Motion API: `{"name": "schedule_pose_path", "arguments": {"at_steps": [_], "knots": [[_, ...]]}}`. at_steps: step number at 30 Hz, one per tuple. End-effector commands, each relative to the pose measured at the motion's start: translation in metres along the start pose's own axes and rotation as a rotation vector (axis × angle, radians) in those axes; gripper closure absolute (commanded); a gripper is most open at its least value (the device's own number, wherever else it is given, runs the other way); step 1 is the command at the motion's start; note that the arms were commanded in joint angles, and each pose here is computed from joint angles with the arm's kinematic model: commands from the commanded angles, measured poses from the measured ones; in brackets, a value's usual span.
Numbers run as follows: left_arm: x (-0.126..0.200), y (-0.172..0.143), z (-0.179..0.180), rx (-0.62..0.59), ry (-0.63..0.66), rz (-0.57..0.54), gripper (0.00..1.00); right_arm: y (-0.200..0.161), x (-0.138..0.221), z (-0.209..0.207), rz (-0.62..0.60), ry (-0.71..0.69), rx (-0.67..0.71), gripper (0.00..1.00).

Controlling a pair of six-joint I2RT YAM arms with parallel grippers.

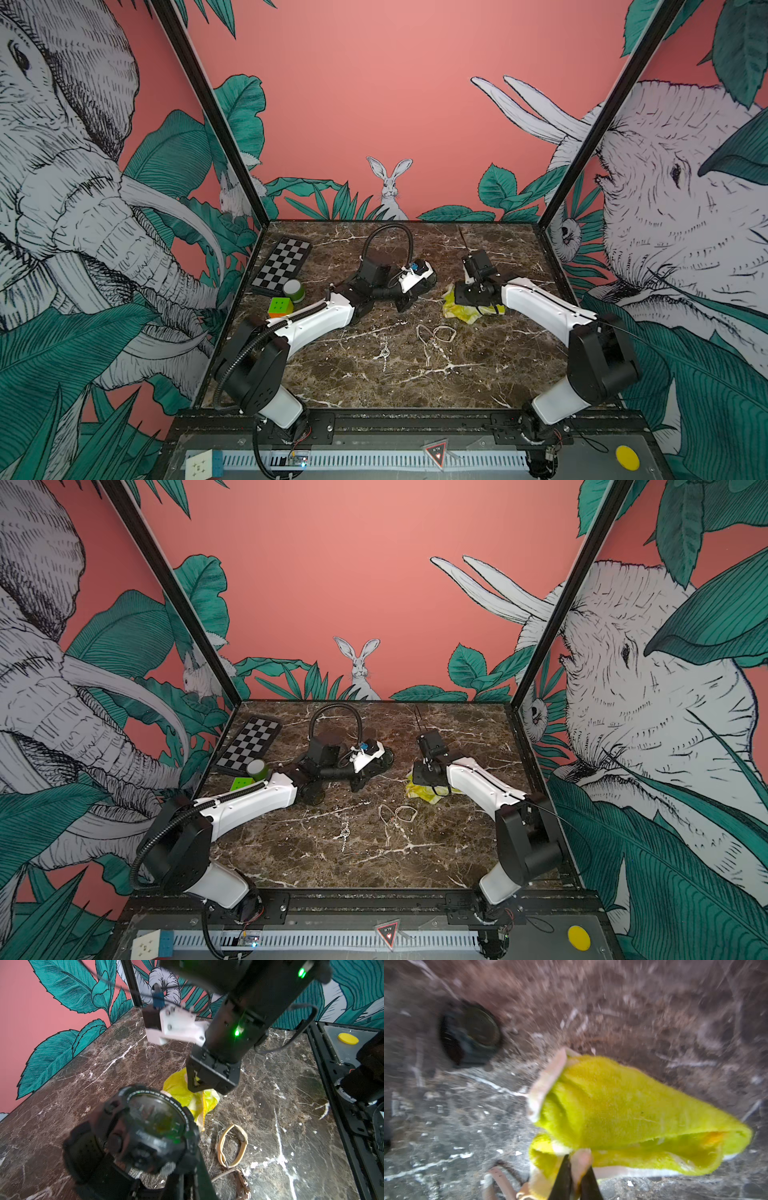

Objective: Wipe the watch dial
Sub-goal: Pick up the cleaning item at the center of the board.

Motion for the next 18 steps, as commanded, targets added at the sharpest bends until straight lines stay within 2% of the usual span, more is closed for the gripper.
{"name": "schedule_pose_path", "arguments": {"at_steps": [1,4,10,18], "knots": [[-0.001,0.016,0.009,-0.016,0.0,-0.063,1.0,0.015,0.024,-0.003,-0.05,0.042,-0.006,0.97],[-0.006,0.02,0.014,-0.014,-0.012,-0.073,1.0,0.024,0.04,-0.007,-0.083,0.149,-0.021,1.0],[-0.023,0.023,0.022,-0.002,-0.079,-0.098,1.0,0.038,0.077,-0.014,-0.197,0.459,-0.049,1.0],[-0.054,0.031,0.034,-0.008,-0.137,-0.084,1.0,0.043,0.113,-0.006,-0.322,0.634,0.032,1.0]]}}
Point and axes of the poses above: each gripper's point midway between its finger pads, its own x axis back along the fingers, its own z axis along the line the jaws close on, y = z × x, the point moved 10 cm from there along x, back along the fingers, and after that the axes turned 15 degrees about -x, right-handed, at the moved point
